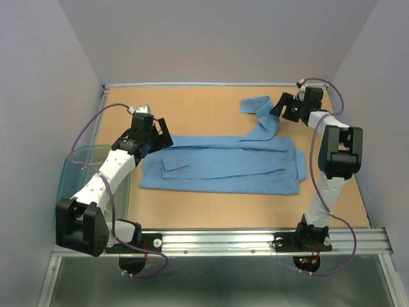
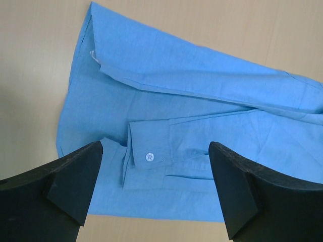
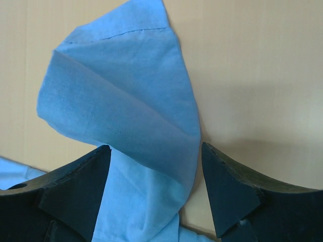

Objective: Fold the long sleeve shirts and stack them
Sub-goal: Fold the shirt

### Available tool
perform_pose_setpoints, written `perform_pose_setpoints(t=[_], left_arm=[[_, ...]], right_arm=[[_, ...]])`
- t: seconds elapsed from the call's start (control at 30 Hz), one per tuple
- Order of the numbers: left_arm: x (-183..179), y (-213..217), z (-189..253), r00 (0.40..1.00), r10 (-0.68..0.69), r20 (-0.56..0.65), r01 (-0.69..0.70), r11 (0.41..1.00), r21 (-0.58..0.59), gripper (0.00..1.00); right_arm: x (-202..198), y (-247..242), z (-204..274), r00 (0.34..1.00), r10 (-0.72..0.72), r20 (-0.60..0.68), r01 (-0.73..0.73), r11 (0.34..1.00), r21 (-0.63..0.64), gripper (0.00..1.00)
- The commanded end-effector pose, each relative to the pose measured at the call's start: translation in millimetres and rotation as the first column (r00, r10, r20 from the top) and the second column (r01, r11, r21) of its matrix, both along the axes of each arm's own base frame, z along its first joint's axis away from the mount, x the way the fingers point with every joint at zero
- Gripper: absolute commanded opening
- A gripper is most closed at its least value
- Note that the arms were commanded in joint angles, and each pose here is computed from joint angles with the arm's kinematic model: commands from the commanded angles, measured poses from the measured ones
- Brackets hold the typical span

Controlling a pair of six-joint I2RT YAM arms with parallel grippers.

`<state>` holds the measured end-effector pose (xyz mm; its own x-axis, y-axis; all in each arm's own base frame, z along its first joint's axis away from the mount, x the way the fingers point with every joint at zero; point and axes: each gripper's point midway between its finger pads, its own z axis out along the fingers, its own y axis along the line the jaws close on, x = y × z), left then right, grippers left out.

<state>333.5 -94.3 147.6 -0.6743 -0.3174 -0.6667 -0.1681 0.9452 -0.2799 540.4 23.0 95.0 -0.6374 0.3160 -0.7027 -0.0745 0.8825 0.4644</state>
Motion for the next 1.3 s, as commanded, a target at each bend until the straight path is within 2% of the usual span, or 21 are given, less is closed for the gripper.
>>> perform_pose_setpoints(t=[0.0, 0.1, 0.2, 0.23, 0.27, 0.3, 0.33, 0.47, 0.53, 0.67, 0.7, 0.77, 0.83, 0.87, 0.93, 1.0, 1.07, 1.1, 1.13, 1.23, 1.27], left_arm=[[-2, 2, 8, 1.0, 0.0, 0.03, 0.0, 1.0, 0.0, 0.98], [-4, 3, 4, 1.0, 0.001, 0.02, -0.001, 1.0, 0.004, 0.98], [-5, 2, 0, 1.0, 0.002, 0.011, -0.002, 1.0, -0.003, 0.98], [-5, 2, -1, 1.0, 0.002, 0.009, -0.002, 1.0, -0.005, 0.98], [-6, 1, -3, 1.0, 0.0, 0.003, 0.0, 1.0, -0.008, 0.98], [-6, 1, -3, 1.0, -0.002, 0.002, 0.002, 1.0, -0.009, 0.98], [-6, 1, -3, 1.0, 0.003, 0.002, -0.003, 1.0, -0.007, 0.98], [-7, 1, -4, 1.0, 0.01, 0.008, -0.01, 1.0, -0.014, 0.98], [-7, 1, -6, 1.0, 0.012, 0.006, -0.012, 1.0, -0.016, 0.98], [-4, 0, -8, 1.0, 0.014, 0.007, -0.014, 1.0, -0.018, 0.98], [-3, 0, -9, 1.0, 0.016, 0.004, -0.015, 1.0, -0.019, 0.98], [-2, -1, -10, 1.0, 0.017, 0.002, -0.017, 1.0, -0.021, 0.98], [0, -2, -9, 1.0, 0.026, 0.005, -0.026, 0.999, -0.029, 0.98], [0, -4, -9, 1.0, 0.027, 0.003, -0.027, 0.999, -0.04, 0.98], [-1, -10, -10, 1.0, 0.022, -0.005, -0.022, 0.998, -0.055, 0.98], [-3, -17, -12, 1.0, 0.004, -0.009, -0.005, 0.998, -0.058, 0.98], [-6, -22, -9, 1.0, -0.001, -0.003, 0.0, 0.998, -0.069, 0.98], [-7, -25, -9, 1.0, -0.004, -0.002, 0.004, 0.997, -0.073, 0.98], [-10, -29, -9, 1.0, -0.013, 0.002, 0.013, 0.997, -0.075, 0.98], [-13, -36, -9, 1.0, -0.021, 0.005, 0.022, 0.996, -0.085, 0.98], [-14, -37, -11, 1.0, -0.024, 0.001, 0.024, 0.996, -0.086, 0.98]], right_arm=[[20, 12, 29, 0.981, 0.125, 0.147, -0.124, 0.992, -0.02, 0.78], [18, 15, 18, 0.978, 0.159, 0.138, -0.156, 0.987, -0.028, 0.77], [15, 17, 9, 0.977, 0.174, 0.124, -0.173, 0.985, -0.021, 0.63], [15, 18, 8, 0.977, 0.176, 0.121, -0.175, 0.984, -0.019, 0.57], [14, 19, 7, 0.976, 0.181, 0.119, -0.18, 0.983, -0.015, 0.42], [14, 19, 10, 0.975, 0.182, 0.124, -0.182, 0.983, -0.015, 0.33], [12, 23, 12, 0.974, 0.188, 0.127, -0.188, 0.982, -0.016, 0.18], [1, 33, 45, 0.966, 0.191, 0.176, -0.185, 0.981, -0.052, 0.01], [-10, 37, 74, 0.959, 0.183, 0.218, -0.172, 0.983, -0.067, 0.01], [-50, 59, 81, 0.964, 0.171, 0.204, -0.158, 0.984, -0.078, 0.01], [-62, 69, 95, 0.96, 0.17, 0.222, -0.159, 0.985, -0.067, 0.01], [-80, 81, 87, 0.969, 0.159, 0.191, -0.152, 0.987, -0.052, 0.01], [-108, 94, 58, 0.98, 0.163, 0.114, -0.16, 0.987, -0.03, 0.01], [-120, 108, 63, 0.976, 0.178, 0.125, -0.174, 0.984, -0.041, 0.01], [-153, 130, 40, 0.974, 0.218, 0.061, -0.218, 0.976, -0.02, 0.01], [-173, 136, 39, 0.978, 0.203, 0.051, -0.203, 0.979, -0.009, 0.01], [-197, 137, 19, 0.989, 0.148, -0.013, -0.148, 0.989, 0.016, 0.02], [-205, 138, 28, 0.99, 0.142, 0.006, -0.142, 0.989, 0.039, 0.03], [-219, 140, 18, 0.991, 0.134, -0.028, -0.132, 0.989, 0.063, 0.09], [-235, 142, 23, 0.991, 0.127, -0.028, -0.124, 0.987, 0.107, 0.19], [-244, 142, 16, 0.989, 0.14, -0.053, -0.134, 0.985, 0.113, 0.35]])
